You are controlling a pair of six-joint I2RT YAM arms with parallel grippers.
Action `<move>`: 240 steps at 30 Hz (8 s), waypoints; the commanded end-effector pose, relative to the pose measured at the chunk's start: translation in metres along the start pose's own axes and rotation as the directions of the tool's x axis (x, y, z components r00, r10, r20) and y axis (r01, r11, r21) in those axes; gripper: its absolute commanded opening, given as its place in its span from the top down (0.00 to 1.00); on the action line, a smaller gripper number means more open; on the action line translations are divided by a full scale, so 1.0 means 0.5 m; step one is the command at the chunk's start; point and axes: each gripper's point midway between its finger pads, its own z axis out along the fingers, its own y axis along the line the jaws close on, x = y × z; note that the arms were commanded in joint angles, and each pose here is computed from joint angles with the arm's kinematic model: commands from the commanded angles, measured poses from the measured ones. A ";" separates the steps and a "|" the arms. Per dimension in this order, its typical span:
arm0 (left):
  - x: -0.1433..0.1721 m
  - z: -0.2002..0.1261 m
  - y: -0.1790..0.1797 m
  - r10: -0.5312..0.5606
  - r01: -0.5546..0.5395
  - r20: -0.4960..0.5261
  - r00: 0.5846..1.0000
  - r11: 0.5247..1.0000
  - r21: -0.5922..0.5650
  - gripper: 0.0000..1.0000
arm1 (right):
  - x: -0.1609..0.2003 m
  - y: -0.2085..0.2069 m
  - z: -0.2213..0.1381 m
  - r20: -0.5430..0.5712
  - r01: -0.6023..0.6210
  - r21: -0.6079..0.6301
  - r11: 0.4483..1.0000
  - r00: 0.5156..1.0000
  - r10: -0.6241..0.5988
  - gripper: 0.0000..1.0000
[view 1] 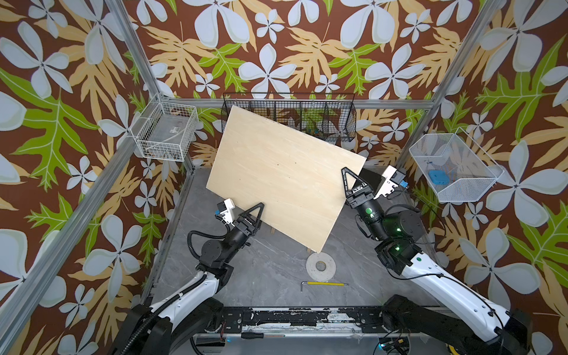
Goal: Disassemble the easel
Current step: Pick up, then place the corner of the board, then pick up the item at the center of the board.
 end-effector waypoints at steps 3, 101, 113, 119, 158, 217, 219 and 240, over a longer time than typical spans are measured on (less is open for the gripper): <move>-0.002 -0.023 -0.079 0.011 -0.012 0.007 1.000 0.995 0.098 0.62 | -0.039 0.026 0.011 0.059 -0.082 -0.001 0.997 0.995 0.082 1.00; -0.082 -0.196 -0.096 0.547 -0.567 -0.250 0.799 0.545 -0.618 0.30 | 0.227 0.075 0.075 -0.302 -0.293 0.060 0.954 0.906 0.297 1.00; -0.088 -0.197 -0.095 0.550 -0.590 -0.297 0.781 0.493 -0.639 0.31 | 0.393 0.080 0.061 -0.475 -0.293 0.129 0.947 0.820 0.318 1.00; -0.085 -0.204 -0.058 0.513 -0.554 -0.293 0.807 0.486 -0.676 0.31 | 0.477 0.080 0.049 -0.533 -0.360 0.164 0.918 0.751 0.390 1.00; -0.046 -0.213 0.115 0.375 -0.442 -0.272 0.886 0.508 -0.740 0.34 | 0.787 -0.136 -0.085 -0.582 -0.225 0.496 0.839 0.631 0.513 0.96; -0.057 -0.143 0.170 0.385 -0.528 -0.378 0.842 0.443 -0.725 0.30 | 0.657 -0.151 -0.104 -0.646 0.190 0.438 0.879 0.746 0.160 0.53; -0.059 -0.141 0.171 0.386 -0.529 -0.379 0.841 0.441 -0.725 0.30 | 0.635 -0.142 -0.097 -0.647 0.224 0.417 0.881 0.753 0.115 0.53; -0.009 -0.064 0.228 0.281 -0.516 -0.438 0.854 0.561 -0.647 0.28 | 0.256 -0.278 -0.148 -0.544 0.423 0.467 0.777 0.830 -0.124 0.41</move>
